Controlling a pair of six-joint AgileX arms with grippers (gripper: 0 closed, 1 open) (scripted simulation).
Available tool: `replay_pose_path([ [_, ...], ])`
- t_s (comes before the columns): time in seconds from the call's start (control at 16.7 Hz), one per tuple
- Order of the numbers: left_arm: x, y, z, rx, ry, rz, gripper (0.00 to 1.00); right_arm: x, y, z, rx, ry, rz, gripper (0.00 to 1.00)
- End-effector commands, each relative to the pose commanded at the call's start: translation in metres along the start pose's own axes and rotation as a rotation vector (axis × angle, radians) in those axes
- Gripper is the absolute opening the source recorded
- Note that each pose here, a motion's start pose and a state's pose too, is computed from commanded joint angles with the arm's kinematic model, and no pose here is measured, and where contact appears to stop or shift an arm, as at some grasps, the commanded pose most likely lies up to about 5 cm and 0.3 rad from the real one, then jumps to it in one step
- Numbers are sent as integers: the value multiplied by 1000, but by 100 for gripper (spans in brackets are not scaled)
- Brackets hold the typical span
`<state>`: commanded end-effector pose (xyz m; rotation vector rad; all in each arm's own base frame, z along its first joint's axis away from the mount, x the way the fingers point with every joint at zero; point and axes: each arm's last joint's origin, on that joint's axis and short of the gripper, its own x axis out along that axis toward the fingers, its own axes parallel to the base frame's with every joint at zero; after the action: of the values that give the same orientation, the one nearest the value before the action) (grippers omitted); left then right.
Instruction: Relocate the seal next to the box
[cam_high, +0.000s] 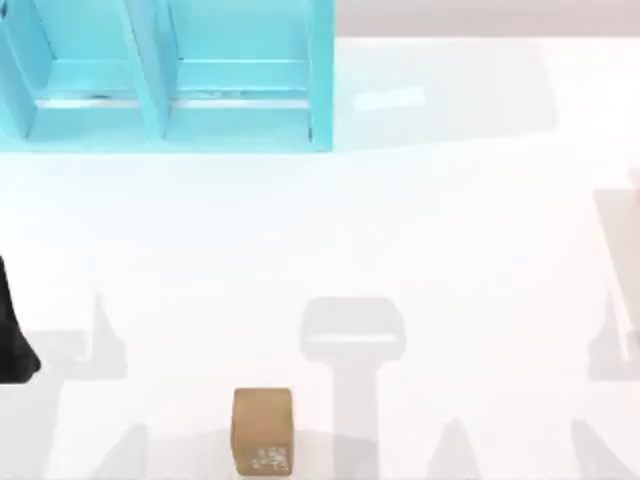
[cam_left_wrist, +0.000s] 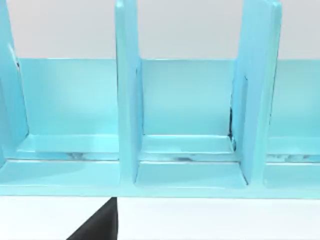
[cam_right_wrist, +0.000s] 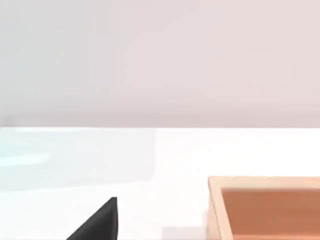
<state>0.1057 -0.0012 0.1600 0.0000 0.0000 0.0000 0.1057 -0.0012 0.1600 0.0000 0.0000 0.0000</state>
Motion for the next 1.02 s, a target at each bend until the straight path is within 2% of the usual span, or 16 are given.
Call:
replay_pose_path([
  [0.12, 0, 0, 0, 0, 0, 0, 100, 0, 0, 0, 0, 0, 0, 100],
  [0.24, 0, 0, 0, 0, 0, 0, 100, 0, 3, 5, 14, 24, 34, 100],
  [0.48, 0, 0, 0, 0, 0, 0, 100, 2, 20, 40, 94, 170, 208, 100],
  [0.78, 0, 0, 0, 0, 0, 0, 100, 25, 65, 122, 214, 507, 466, 100],
  [0.9, 0, 0, 0, 0, 0, 0, 100, 43, 97, 151, 241, 695, 534, 100],
  [1.02, 0, 0, 0, 0, 0, 0, 100, 64, 138, 169, 247, 896, 562, 100],
])
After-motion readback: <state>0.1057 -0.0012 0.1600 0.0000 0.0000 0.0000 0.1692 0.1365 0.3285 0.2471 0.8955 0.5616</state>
